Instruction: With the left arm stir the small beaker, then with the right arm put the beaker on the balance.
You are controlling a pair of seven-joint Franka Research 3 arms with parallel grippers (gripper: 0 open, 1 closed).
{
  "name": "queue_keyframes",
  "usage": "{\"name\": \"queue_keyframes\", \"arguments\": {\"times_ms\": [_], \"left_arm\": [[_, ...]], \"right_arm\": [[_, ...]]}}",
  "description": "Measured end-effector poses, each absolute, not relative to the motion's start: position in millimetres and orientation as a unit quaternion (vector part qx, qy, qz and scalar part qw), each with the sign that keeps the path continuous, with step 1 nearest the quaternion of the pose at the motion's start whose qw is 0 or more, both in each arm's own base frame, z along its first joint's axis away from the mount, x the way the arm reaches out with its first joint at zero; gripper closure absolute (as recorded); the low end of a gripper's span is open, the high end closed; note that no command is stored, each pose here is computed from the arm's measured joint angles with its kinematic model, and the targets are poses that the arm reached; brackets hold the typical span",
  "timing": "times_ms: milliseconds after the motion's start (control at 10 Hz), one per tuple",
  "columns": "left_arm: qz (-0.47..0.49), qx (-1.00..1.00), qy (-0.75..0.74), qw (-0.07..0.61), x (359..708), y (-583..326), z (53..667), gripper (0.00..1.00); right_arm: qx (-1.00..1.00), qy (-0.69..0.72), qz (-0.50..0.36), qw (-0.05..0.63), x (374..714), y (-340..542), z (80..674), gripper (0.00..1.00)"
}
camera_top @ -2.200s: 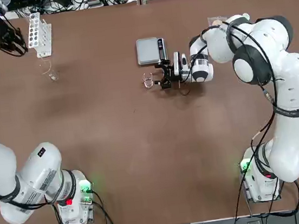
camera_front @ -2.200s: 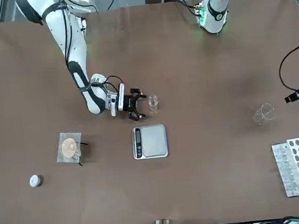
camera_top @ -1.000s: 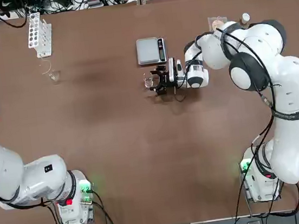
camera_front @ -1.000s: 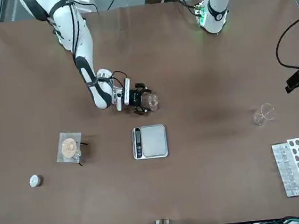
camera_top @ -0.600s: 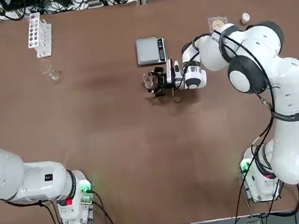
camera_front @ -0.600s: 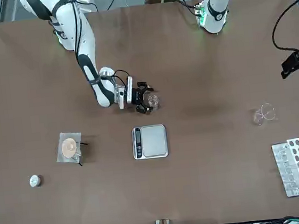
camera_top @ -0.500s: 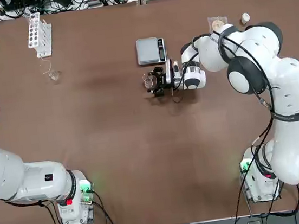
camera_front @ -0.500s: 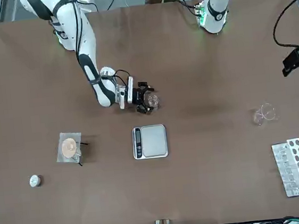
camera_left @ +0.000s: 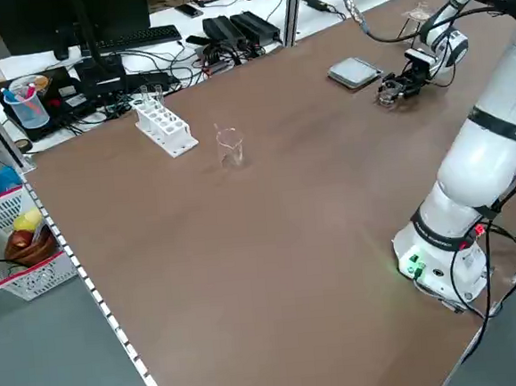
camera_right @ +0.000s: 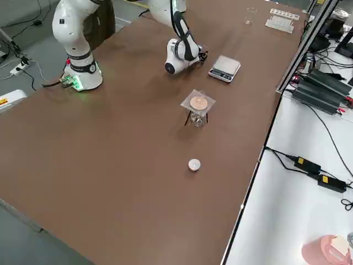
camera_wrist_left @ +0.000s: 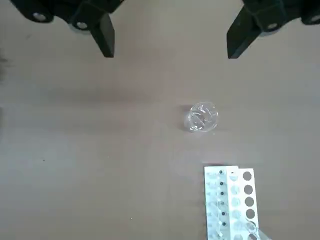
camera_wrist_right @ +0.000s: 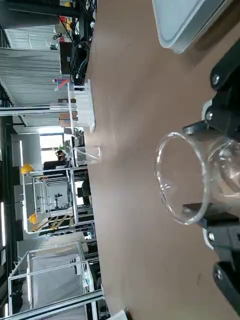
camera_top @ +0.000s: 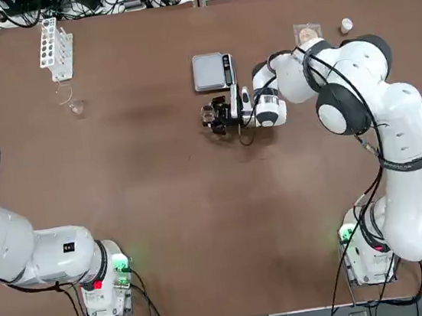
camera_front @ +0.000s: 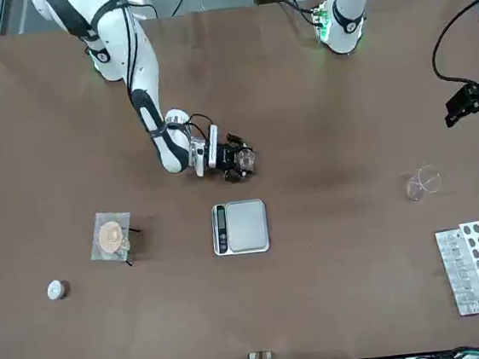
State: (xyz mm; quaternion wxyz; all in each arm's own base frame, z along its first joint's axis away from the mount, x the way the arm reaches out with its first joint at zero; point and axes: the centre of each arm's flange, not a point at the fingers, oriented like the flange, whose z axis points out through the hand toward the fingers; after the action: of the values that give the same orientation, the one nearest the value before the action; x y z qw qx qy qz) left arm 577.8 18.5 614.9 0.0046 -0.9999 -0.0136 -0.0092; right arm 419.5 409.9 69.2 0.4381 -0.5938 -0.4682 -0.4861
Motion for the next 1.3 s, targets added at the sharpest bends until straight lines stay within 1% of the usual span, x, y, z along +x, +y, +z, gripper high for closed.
{"name": "queue_keyframes", "arguments": {"times_ms": [300,500,1000,1300], "left_arm": [[-0.006,-1.0,-0.019,-0.011,579.5,23.9,611.1,0.01],[-0.006,-1.0,-0.02,-0.015,581.3,20.6,609.6,0.01],[-0.009,-0.999,-0.021,-0.025,582.1,17.9,612.6,0.01],[-0.002,-0.999,-0.02,-0.025,588.3,16.5,601.5,0.01]], "right_arm": [[-0.595,-0.465,-0.489,0.436,422.3,408.3,69.4,0.43],[-0.591,-0.458,-0.501,0.436,432.7,405.1,74.2,0.43],[-0.577,-0.423,-0.545,0.438,477.0,388.1,110.2,0.43],[-0.57,-0.403,-0.577,0.424,514.6,373.4,134.1,0.43]]}}
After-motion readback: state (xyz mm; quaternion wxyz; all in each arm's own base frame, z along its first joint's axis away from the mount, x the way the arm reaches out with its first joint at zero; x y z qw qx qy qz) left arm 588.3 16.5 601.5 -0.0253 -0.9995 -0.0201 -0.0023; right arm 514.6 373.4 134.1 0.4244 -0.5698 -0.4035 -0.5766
